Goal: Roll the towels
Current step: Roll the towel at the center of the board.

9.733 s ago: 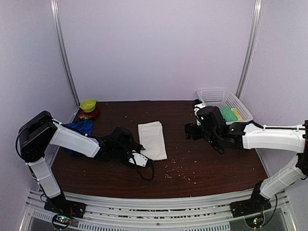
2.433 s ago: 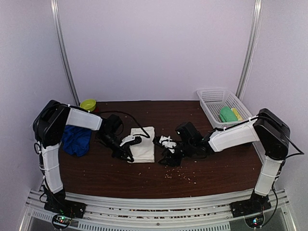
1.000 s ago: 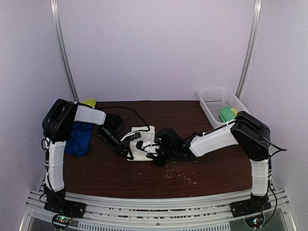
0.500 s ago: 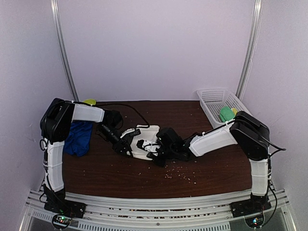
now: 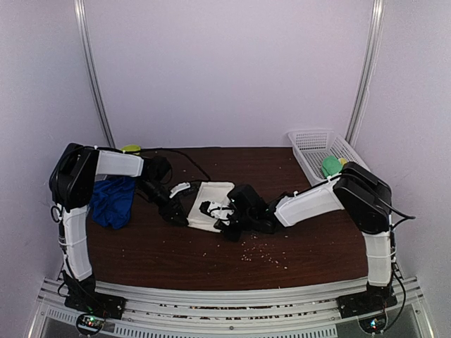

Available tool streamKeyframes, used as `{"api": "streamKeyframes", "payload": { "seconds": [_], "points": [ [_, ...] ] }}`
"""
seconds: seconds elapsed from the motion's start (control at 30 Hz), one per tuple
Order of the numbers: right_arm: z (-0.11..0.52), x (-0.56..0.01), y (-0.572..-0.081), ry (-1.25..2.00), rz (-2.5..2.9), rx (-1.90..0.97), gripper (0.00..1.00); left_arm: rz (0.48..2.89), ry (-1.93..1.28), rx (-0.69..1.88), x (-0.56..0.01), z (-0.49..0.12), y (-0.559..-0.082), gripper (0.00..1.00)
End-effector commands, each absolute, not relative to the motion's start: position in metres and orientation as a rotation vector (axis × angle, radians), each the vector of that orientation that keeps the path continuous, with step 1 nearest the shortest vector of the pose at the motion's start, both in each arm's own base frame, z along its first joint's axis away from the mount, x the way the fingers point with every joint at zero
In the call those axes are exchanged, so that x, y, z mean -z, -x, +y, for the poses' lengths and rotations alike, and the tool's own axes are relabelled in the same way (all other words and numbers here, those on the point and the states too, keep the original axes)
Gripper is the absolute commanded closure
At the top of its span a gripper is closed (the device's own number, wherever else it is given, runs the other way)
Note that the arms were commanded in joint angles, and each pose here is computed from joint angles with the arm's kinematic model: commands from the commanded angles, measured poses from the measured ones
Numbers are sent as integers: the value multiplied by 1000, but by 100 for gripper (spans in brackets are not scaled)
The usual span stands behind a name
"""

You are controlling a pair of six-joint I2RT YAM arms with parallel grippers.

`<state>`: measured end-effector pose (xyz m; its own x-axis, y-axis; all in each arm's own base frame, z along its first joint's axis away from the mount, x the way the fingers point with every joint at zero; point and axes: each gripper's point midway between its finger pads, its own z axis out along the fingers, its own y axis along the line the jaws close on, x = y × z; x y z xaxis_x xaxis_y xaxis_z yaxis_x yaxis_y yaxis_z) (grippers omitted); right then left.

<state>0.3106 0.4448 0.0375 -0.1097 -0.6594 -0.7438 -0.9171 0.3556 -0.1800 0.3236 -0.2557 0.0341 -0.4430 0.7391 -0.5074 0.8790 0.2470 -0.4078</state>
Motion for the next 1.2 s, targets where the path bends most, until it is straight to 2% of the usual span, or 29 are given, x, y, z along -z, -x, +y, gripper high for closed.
{"api": "streamKeyframes", "payload": {
  "seconds": [0.0, 0.2, 0.6, 0.9, 1.17],
  "points": [
    [436, -17, -314, 1372, 1942, -421, 100, 2169, -1489, 837, -68, -258, -343, 30],
    [437, -20, -317, 1338, 1981, -490, 100, 2055, -1458, 715, -89, -256, -355, 29],
    [439, -23, -321, 1296, 2047, -620, 100, 2051, -1521, 673, -58, -268, -351, 26],
    [440, -18, -321, 1297, 2079, -682, 100, 2156, -1410, 480, -29, -257, -381, 32],
    [438, -8, -318, 1308, 2114, -697, 100, 2249, -1347, 378, -7, -247, -396, 33]
  ]
}}
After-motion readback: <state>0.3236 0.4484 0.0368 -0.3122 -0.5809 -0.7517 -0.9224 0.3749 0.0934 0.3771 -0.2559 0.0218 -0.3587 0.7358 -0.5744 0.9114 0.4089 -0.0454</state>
